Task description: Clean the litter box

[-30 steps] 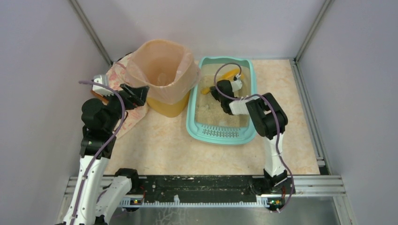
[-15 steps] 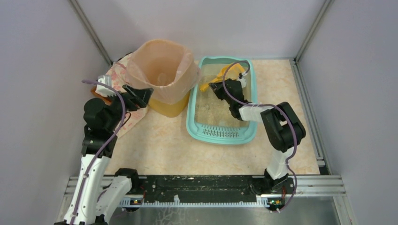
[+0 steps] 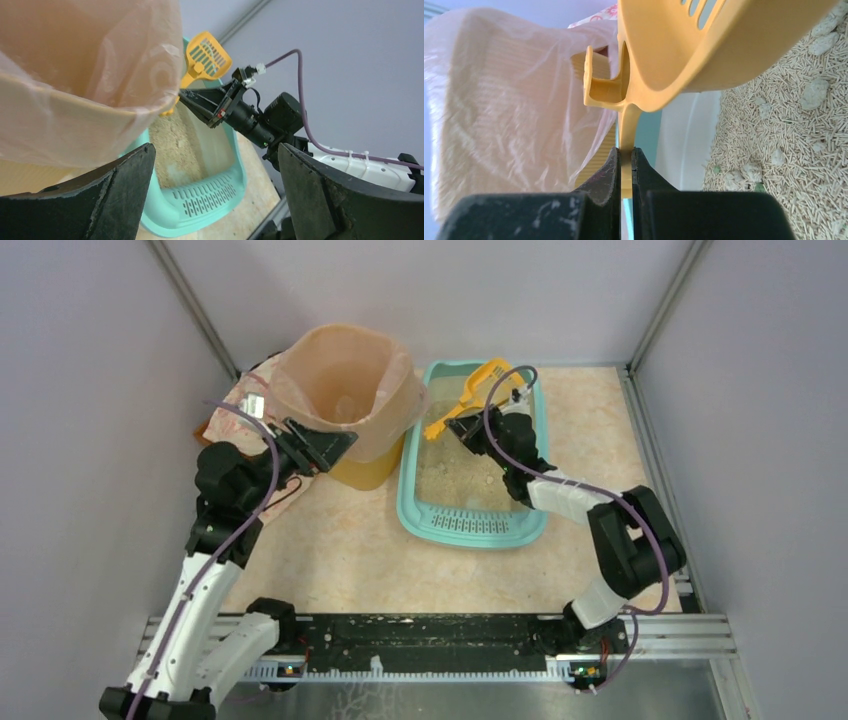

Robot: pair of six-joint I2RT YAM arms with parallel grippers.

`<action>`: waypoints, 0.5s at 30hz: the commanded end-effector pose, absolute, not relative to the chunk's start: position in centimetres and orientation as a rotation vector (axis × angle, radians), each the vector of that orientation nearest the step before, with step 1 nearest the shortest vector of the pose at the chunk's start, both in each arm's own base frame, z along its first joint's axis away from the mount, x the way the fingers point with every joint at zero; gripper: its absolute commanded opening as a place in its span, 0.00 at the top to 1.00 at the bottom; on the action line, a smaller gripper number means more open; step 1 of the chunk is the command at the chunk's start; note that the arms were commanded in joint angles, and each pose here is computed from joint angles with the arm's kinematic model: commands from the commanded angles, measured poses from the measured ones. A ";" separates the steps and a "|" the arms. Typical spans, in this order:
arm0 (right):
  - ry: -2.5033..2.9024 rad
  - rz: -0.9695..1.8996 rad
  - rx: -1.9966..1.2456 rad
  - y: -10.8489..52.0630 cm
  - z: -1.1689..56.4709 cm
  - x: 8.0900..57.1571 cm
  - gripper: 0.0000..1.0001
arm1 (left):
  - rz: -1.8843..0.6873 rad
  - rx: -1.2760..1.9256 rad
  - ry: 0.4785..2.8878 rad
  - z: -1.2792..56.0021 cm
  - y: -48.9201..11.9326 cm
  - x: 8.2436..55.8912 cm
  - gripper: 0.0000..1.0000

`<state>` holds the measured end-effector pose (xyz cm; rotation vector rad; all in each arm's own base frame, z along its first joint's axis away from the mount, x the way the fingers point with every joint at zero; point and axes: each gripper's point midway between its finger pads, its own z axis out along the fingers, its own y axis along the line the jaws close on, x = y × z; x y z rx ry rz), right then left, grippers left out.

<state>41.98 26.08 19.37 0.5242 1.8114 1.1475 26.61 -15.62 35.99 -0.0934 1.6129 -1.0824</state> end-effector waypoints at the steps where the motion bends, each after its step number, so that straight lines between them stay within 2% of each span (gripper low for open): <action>1: 1.724 1.123 0.382 24.9 24.3 40.1 1.00 | -1.171 -0.005 1.627 37.0 -18.6 26.1 0.01; 8: 1.727 1.085 0.296 24.0 26.0 38.0 1.00 | -1.208 0.051 1.672 36.1 -22.6 25.9 0.01; 15: 1.699 1.223 0.128 25.5 28.7 34.8 1.00 | -1.217 0.135 1.726 33.8 -27.4 26.3 0.02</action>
